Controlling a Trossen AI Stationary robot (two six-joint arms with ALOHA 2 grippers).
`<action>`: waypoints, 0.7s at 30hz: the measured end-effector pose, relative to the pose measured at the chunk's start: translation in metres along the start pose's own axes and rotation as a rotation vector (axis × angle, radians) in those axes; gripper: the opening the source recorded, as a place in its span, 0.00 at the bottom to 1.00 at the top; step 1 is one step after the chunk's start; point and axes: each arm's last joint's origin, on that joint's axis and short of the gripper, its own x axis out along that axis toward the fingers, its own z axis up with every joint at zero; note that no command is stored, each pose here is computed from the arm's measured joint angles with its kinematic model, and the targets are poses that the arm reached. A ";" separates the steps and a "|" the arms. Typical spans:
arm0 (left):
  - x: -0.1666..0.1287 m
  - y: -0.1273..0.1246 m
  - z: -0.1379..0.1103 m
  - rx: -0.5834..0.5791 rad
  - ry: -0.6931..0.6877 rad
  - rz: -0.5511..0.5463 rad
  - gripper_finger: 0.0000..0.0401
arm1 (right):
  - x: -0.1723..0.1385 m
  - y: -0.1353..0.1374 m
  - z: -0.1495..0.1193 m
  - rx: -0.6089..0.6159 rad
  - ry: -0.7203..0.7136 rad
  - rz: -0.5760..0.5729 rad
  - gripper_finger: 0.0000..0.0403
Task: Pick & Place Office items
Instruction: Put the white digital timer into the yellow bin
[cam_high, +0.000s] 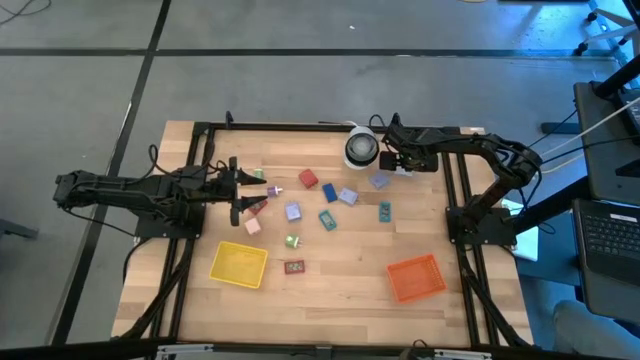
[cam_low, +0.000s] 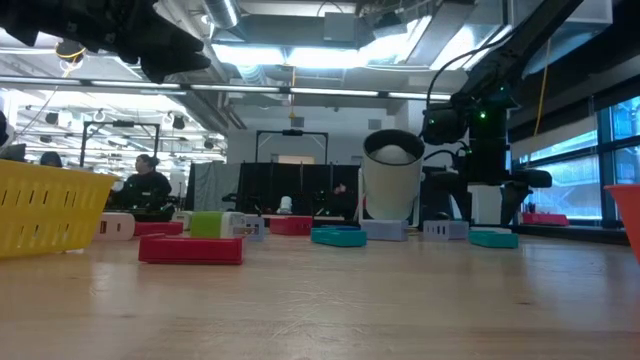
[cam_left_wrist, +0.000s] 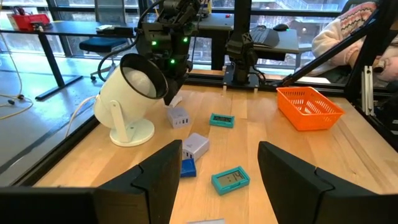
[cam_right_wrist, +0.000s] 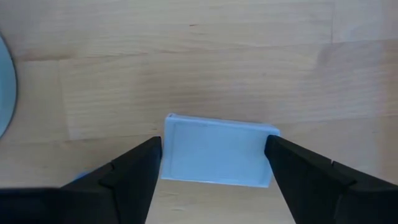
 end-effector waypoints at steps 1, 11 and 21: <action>0.000 0.000 0.000 0.000 0.002 0.000 0.52 | 0.000 0.000 0.000 0.000 -0.001 -0.002 0.74; 0.000 0.000 -0.001 0.001 0.006 0.000 0.52 | -0.005 0.004 0.001 -0.068 -0.016 -0.042 0.68; 0.000 0.000 -0.001 0.001 0.009 0.000 0.52 | -0.007 0.006 0.001 -0.067 -0.021 -0.046 0.68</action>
